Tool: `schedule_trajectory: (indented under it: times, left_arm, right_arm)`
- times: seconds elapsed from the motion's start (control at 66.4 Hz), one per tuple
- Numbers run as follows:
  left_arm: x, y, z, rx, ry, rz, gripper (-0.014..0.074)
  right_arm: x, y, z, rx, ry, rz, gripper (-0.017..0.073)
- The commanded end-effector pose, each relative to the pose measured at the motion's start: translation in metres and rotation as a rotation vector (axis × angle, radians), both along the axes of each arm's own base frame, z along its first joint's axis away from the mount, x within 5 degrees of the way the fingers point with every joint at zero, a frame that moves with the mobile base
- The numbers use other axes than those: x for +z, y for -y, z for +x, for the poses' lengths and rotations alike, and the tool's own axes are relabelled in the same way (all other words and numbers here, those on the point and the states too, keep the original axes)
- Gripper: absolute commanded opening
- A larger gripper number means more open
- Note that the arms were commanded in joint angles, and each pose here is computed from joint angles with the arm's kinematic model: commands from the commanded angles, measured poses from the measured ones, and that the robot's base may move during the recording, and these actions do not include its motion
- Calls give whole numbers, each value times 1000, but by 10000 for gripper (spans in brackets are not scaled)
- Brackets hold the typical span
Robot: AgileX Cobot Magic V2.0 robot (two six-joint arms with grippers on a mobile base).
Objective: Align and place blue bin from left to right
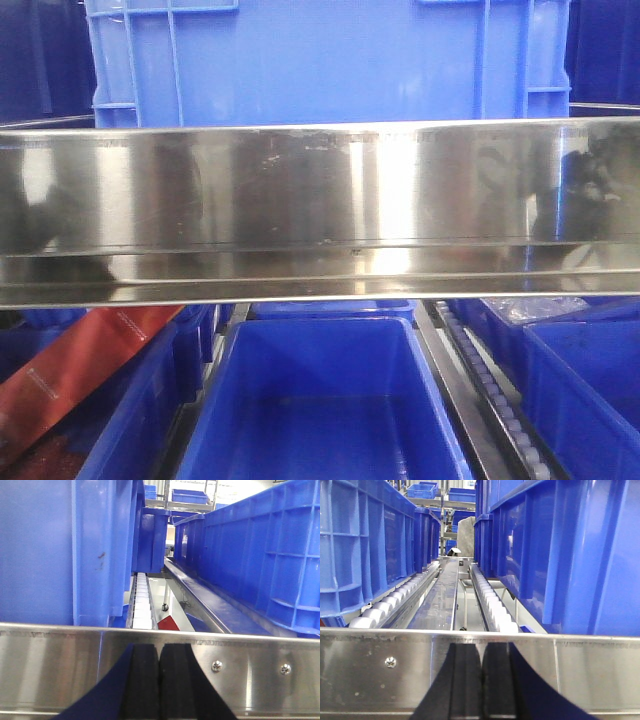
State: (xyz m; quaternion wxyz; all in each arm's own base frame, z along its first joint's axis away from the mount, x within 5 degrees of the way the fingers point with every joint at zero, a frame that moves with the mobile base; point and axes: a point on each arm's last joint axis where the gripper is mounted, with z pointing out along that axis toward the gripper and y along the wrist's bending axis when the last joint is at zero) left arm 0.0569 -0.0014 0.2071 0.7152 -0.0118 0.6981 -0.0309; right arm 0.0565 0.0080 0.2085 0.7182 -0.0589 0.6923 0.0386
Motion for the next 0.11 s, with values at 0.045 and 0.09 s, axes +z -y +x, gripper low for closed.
schedule_trajectory:
  times: [0.045, 0.09]
  left_arm:
    - [3, 0, -1, 0, 27, -5, -111]
    - [3, 0, -1, 0, 27, -5, -111]
  right_arm:
    - [2, 0, -1, -5, 19, 0, -79]
    - [2, 0, -1, -5, 19, 0, -79]
